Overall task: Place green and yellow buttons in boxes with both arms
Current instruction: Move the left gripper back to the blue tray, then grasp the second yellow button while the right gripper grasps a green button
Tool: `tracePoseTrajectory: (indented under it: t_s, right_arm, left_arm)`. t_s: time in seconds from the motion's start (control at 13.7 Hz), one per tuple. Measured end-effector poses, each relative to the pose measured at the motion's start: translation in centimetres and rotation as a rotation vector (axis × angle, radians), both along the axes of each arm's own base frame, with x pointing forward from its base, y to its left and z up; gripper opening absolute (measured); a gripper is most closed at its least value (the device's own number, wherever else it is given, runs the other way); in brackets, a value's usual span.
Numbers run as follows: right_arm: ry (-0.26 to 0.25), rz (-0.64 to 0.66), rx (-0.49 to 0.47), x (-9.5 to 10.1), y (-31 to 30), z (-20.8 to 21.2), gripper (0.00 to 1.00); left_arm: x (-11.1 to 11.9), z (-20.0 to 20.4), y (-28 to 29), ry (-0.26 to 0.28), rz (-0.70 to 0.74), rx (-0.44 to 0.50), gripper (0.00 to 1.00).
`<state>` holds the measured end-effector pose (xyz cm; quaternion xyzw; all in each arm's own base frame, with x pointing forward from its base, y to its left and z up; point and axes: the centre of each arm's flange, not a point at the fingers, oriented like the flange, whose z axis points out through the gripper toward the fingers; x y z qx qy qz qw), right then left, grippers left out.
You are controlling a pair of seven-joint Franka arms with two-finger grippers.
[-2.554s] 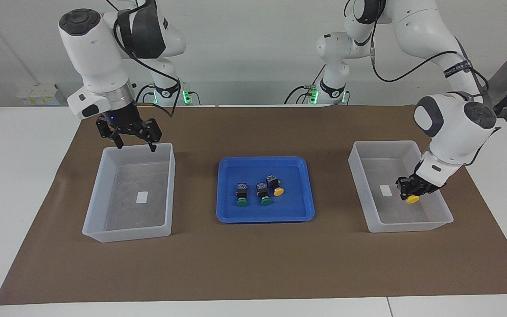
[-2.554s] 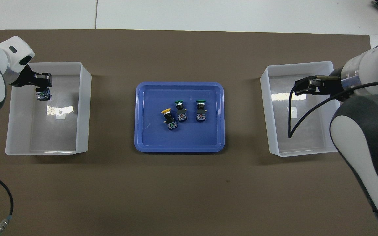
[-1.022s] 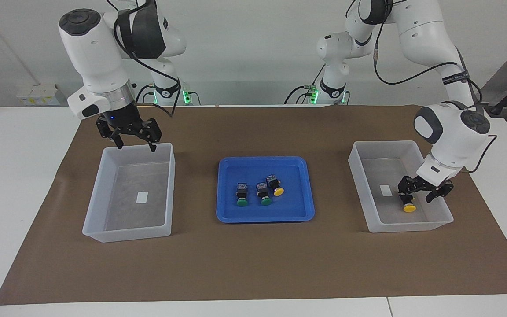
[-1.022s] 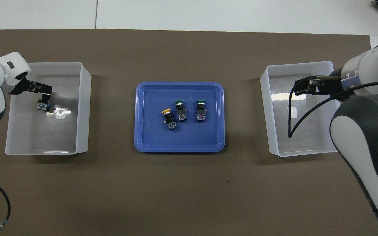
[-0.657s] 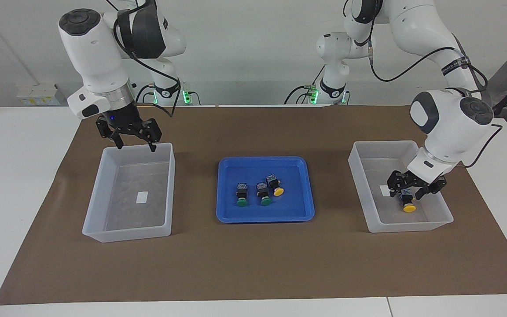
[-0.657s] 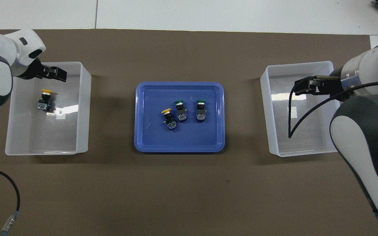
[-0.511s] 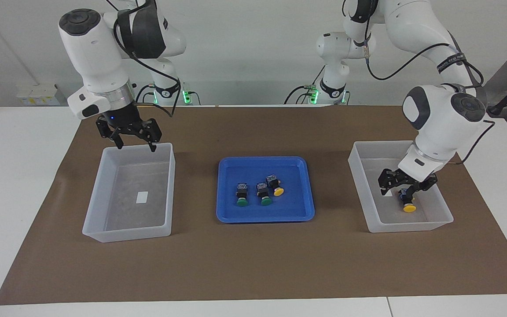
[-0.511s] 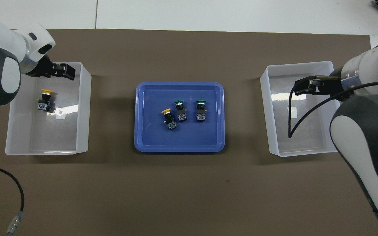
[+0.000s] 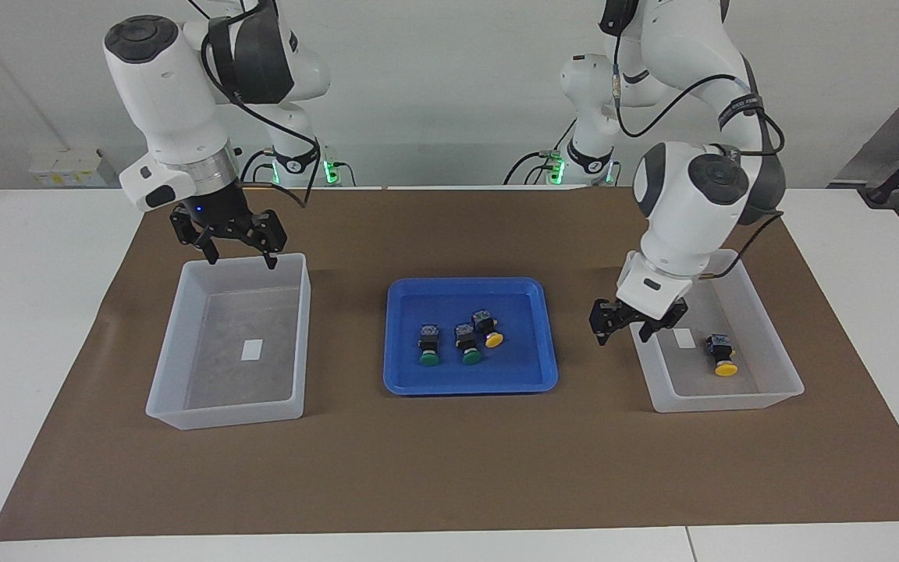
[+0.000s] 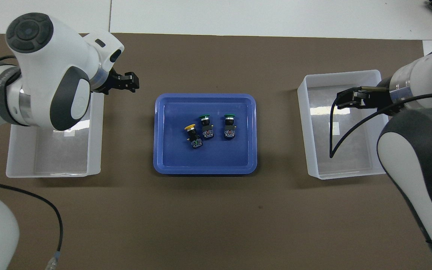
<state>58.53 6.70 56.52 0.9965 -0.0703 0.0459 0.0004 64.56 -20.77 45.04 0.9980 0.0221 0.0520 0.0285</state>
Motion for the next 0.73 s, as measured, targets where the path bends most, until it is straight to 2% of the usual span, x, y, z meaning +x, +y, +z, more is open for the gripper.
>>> tracePoseTrajectory:
  t_s: [0.22,0.73]
  right_arm:
    - [0.0,-0.003,0.0,0.0,-0.2,0.0,1.0]
    - [-0.008,0.004,0.002,0.1,0.2,0.0,1.0]
  left_arm:
    - [-1.7,-2.3,-4.5,-0.025,0.05,-0.025,0.77]
    - [-6.3,-8.9,-10.8,-0.051,0.147,-0.074,0.76]
